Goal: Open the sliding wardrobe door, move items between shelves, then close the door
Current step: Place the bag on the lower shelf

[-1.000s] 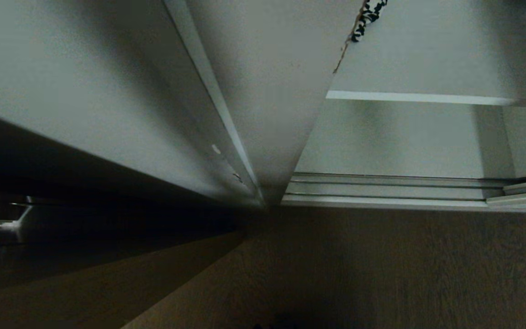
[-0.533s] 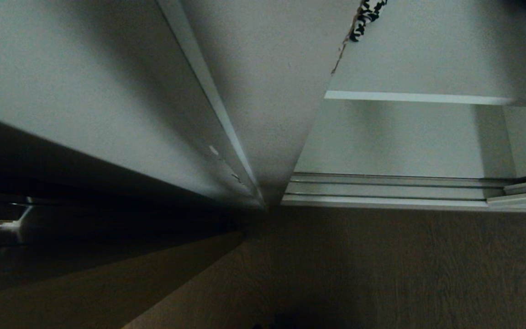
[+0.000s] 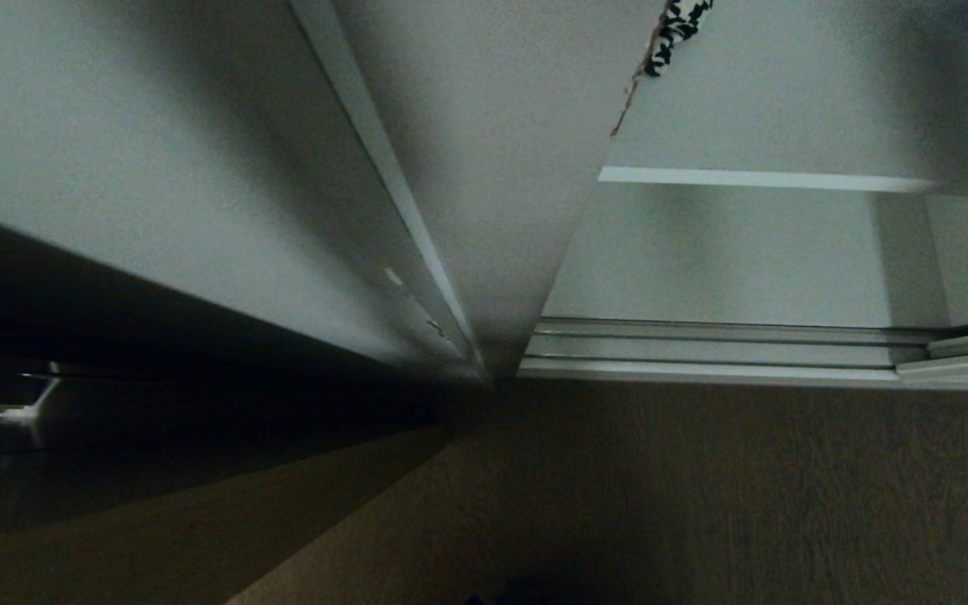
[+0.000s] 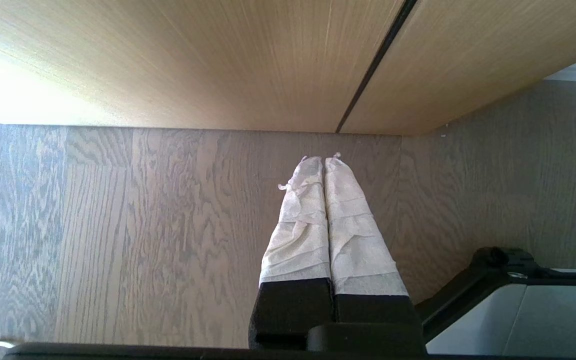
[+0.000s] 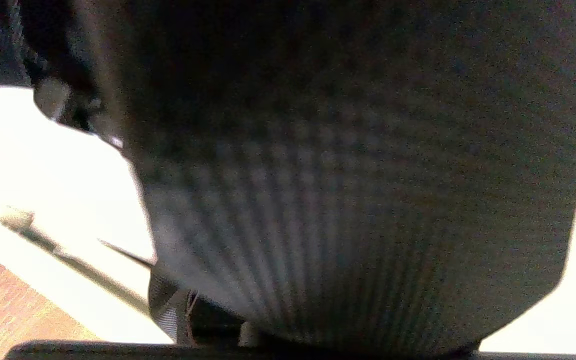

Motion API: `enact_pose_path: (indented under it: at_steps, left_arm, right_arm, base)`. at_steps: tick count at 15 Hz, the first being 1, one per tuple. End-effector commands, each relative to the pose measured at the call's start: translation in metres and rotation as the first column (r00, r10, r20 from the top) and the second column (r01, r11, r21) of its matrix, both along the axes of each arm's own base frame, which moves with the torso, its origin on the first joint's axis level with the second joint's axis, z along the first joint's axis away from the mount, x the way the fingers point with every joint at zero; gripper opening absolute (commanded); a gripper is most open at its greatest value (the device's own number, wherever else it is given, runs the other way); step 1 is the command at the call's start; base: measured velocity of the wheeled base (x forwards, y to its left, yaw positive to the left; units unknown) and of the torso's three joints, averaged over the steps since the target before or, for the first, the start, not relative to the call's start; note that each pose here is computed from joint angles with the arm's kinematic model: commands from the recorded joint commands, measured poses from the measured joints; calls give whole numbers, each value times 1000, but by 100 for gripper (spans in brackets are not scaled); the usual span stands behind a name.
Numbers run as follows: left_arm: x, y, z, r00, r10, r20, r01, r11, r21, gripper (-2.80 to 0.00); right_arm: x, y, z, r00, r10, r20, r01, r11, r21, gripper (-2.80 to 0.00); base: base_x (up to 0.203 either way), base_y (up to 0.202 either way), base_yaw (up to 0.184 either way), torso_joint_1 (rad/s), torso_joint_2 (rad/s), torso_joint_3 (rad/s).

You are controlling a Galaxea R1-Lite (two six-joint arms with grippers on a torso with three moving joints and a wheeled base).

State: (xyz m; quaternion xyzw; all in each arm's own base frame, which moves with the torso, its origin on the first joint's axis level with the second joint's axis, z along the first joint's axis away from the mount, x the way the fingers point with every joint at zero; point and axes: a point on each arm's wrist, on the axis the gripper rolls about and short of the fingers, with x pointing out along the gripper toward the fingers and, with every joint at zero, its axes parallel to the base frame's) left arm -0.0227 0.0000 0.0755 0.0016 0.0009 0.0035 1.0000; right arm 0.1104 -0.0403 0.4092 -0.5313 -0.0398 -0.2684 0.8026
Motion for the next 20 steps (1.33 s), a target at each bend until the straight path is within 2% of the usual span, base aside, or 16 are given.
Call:
enact_pose_path:
  at_steps: [1,4,12,16,20]
  left_arm:
    - [0,0,0,1000,1,0,-1,1000,0,-280]
    - [0,0,0,1000,1,0,-1,1000,0,-280]
    - [0,0,0,1000,1,0,-1,1000,0,-280]
    - [0,0,0,1000,1,0,-1,1000,0,-280]
    - [0,0,0,1000,1,0,-1,1000,0,-280]
  right_arm:
    - [-48,17,6,999,-3,44,4,1000,-15,-280]
    - [-84,29,2,998,-10,67,11,1000,-16,-280]
    - [-171,57,-38,1000,-4,-15,4,1000,13,-280]
    - [-209,64,-56,1000,15,-5,-15,1000,14,-280]
    - [-234,65,-80,998,45,-34,-44,999,26,-280]
  base:
    - [0,0,0,0,0,0]
    - [0,0,0,0,0,0]
    - [0,0,0,0,0,0]
    - [0,0,0,0,0,0]
    - [0,0,0,0,0,0]
